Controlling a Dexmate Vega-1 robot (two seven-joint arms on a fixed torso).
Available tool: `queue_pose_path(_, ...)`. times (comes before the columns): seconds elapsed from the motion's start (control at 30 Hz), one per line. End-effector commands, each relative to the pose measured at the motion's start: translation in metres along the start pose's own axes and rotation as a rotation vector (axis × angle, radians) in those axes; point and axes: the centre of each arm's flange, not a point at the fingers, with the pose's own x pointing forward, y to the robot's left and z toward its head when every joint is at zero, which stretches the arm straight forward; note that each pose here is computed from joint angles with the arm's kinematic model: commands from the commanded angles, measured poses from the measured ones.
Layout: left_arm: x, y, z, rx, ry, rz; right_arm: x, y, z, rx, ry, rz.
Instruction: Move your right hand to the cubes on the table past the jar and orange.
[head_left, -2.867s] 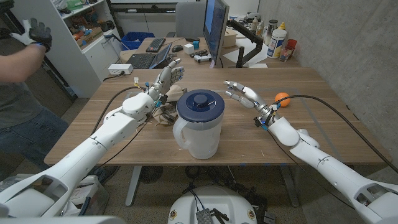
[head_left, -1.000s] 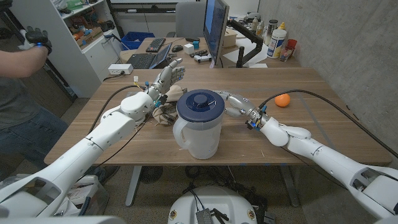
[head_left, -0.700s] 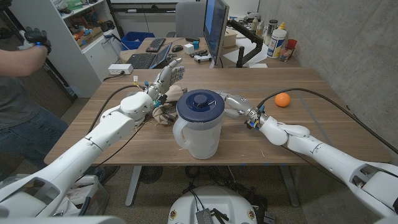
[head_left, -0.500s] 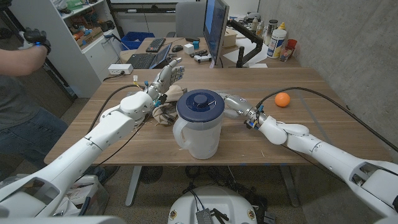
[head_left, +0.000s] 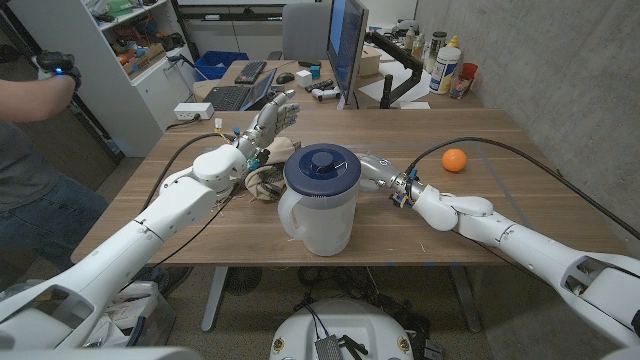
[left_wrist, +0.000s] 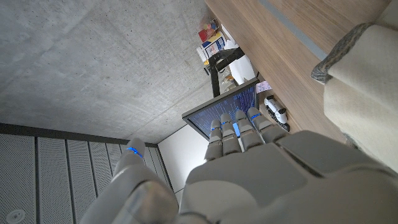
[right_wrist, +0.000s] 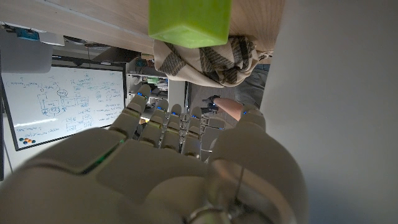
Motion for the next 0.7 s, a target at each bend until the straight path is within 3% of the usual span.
queue_pose_path(0.03,-0.006,-0.004,0.014,0.021,-0.020,-0.021,0.006,0.004,0.004,-0.015,0.009,0.053)
queue_pose_path(0.27,-0.009,-0.003,0.013,0.020,-0.019,-0.024,0.015,-0.002,0.007,-0.041,0.004,0.051)
queue_pose_path(0.7,-0.011,0.002,0.014,0.030,-0.021,-0.040,0.026,0.001,0.008,-0.051,0.012,0.052)
